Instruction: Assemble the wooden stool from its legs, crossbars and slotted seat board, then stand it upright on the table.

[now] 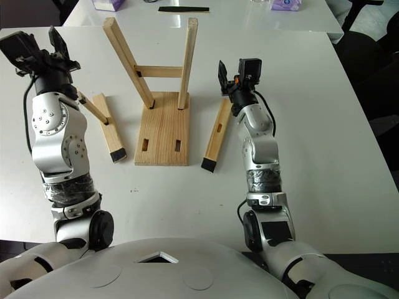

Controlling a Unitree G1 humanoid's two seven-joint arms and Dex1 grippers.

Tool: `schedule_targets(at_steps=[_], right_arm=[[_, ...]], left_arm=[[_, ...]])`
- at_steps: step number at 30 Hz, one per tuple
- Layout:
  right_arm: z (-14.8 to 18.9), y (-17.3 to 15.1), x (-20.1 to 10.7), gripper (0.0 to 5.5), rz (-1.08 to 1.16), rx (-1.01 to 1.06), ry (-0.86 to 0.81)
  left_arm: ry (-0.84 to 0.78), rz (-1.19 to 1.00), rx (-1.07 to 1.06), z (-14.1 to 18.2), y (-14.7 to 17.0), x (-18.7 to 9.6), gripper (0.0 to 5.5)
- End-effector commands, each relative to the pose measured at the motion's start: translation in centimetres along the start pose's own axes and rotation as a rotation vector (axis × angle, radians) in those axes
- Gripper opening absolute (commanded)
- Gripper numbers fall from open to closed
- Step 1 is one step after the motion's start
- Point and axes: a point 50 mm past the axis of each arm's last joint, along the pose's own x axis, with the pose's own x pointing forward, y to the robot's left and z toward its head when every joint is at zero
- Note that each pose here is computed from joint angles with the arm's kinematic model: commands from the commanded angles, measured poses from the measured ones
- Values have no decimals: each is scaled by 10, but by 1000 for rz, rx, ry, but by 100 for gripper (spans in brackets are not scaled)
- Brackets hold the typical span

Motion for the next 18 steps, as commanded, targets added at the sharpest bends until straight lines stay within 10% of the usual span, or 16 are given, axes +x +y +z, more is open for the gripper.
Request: schedule_targets(at_steps=[1, 18], right_arm=[[-2, 0, 0, 301, -1, -1, -3], [-5, 1, 5, 301, 17, -23, 12]], left_arm=[[-31, 29, 31, 6, 9, 4, 236], [251, 36, -5, -54, 7, -5, 236]])
